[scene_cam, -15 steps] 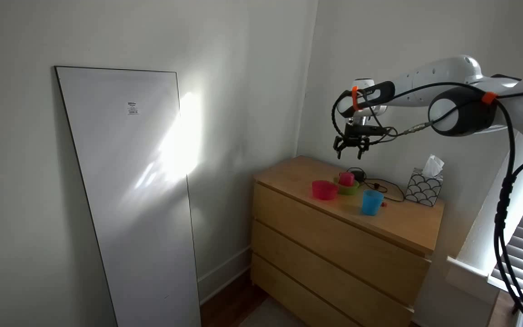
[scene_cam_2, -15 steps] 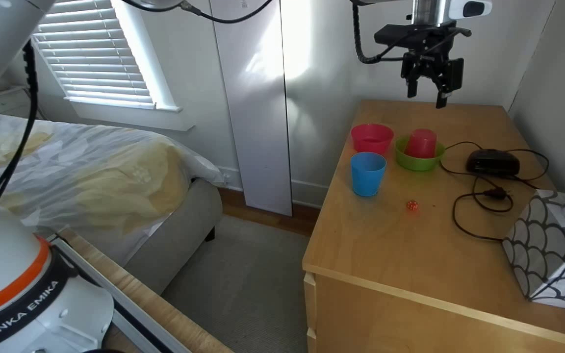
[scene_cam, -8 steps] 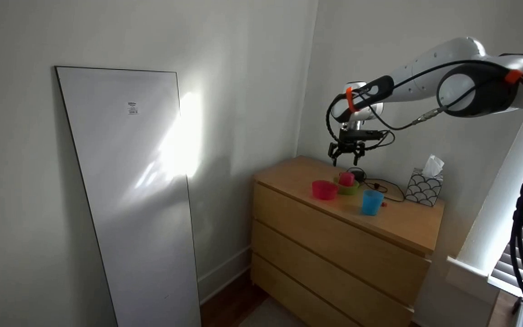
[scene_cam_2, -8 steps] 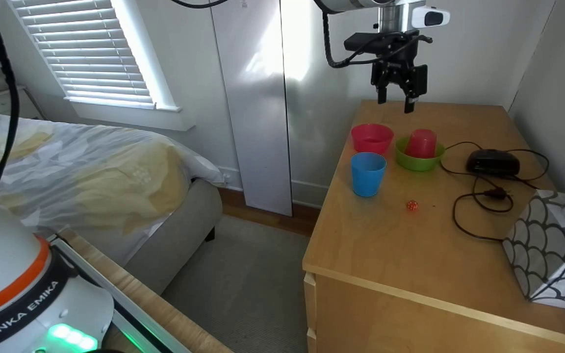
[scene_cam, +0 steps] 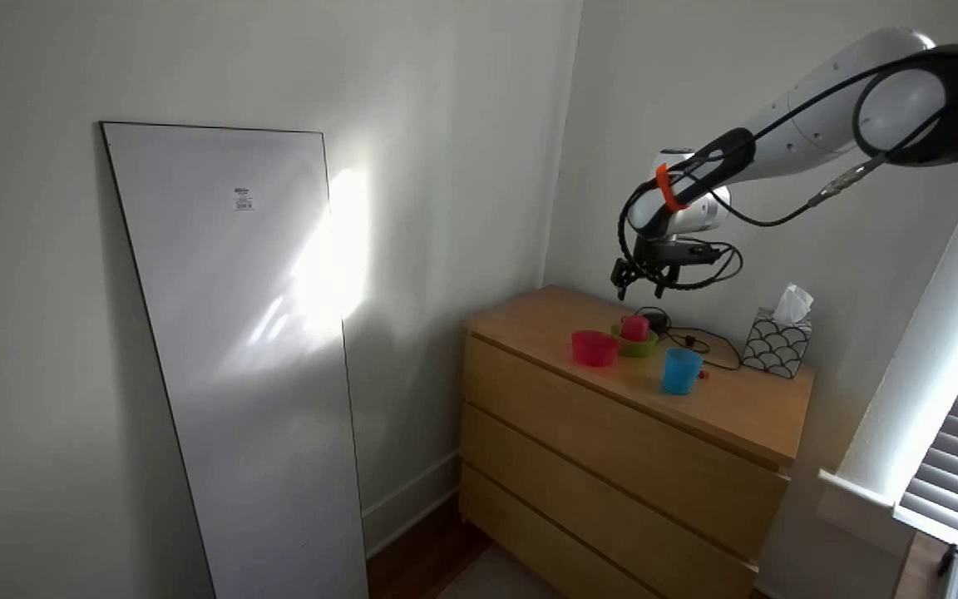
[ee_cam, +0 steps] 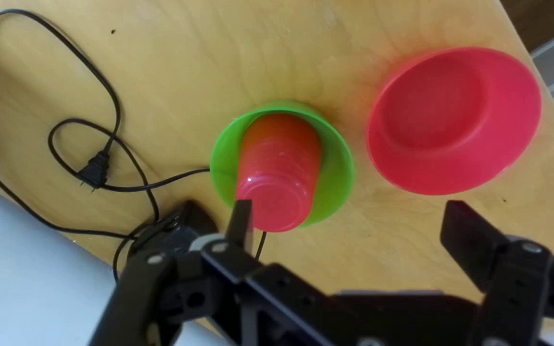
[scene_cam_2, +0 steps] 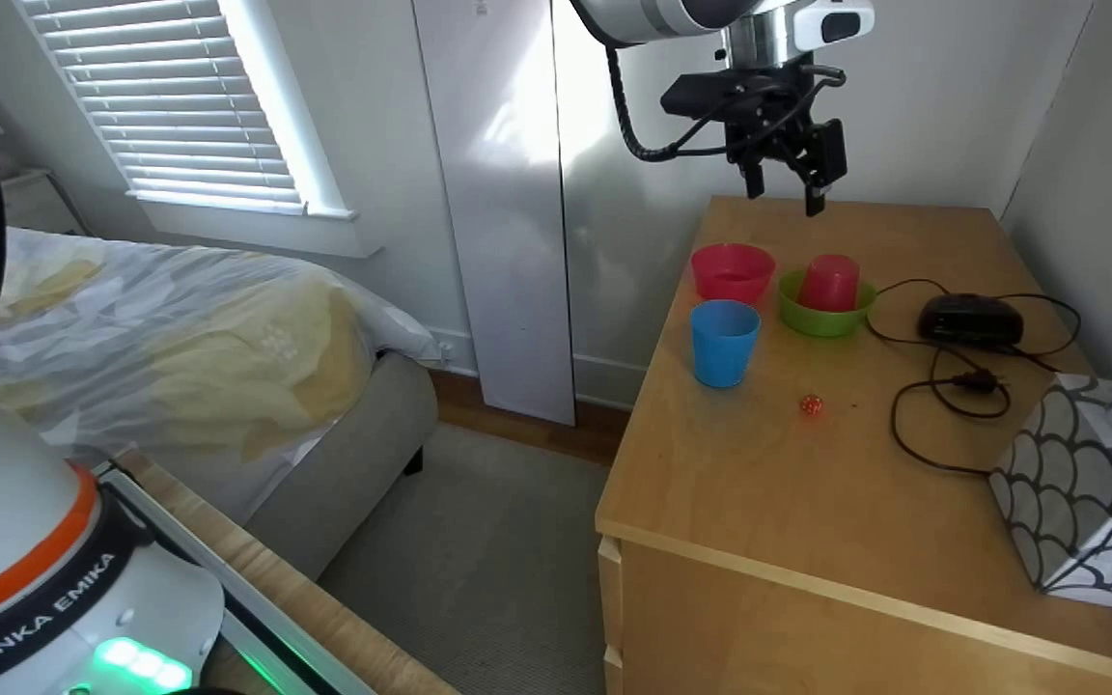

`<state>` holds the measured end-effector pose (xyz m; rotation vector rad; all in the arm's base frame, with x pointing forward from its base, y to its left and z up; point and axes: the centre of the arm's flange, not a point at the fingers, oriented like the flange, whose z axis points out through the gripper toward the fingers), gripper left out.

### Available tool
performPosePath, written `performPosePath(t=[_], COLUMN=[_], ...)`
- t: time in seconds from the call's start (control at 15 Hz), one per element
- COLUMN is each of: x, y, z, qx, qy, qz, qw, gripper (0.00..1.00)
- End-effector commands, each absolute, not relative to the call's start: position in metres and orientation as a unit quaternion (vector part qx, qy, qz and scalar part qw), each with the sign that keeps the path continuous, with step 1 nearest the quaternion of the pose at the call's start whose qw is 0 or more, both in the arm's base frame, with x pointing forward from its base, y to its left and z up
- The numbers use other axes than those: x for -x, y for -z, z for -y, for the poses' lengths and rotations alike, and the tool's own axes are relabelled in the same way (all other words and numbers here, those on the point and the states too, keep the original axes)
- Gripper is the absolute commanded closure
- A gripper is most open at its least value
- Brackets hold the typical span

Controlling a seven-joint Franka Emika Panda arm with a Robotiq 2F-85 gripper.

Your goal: Put the pink cup in the green bowl

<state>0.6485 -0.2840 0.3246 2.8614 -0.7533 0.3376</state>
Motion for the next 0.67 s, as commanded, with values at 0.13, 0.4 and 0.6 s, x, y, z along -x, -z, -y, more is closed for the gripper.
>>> performPosePath(t=[0.13,0.4,0.6], x=[-0.551,-0.577,-0.55], y=[-0.343,-0.344,-0.346], z=[0.259,0.279,0.279], qx=[-0.961,-0.963,-0.965], qy=[-0.15,-0.159,-0.159], qz=[0.207,0.177,0.153], qw=[0.106,0.129,0.14], gripper=[0.0,0.0,0.0])
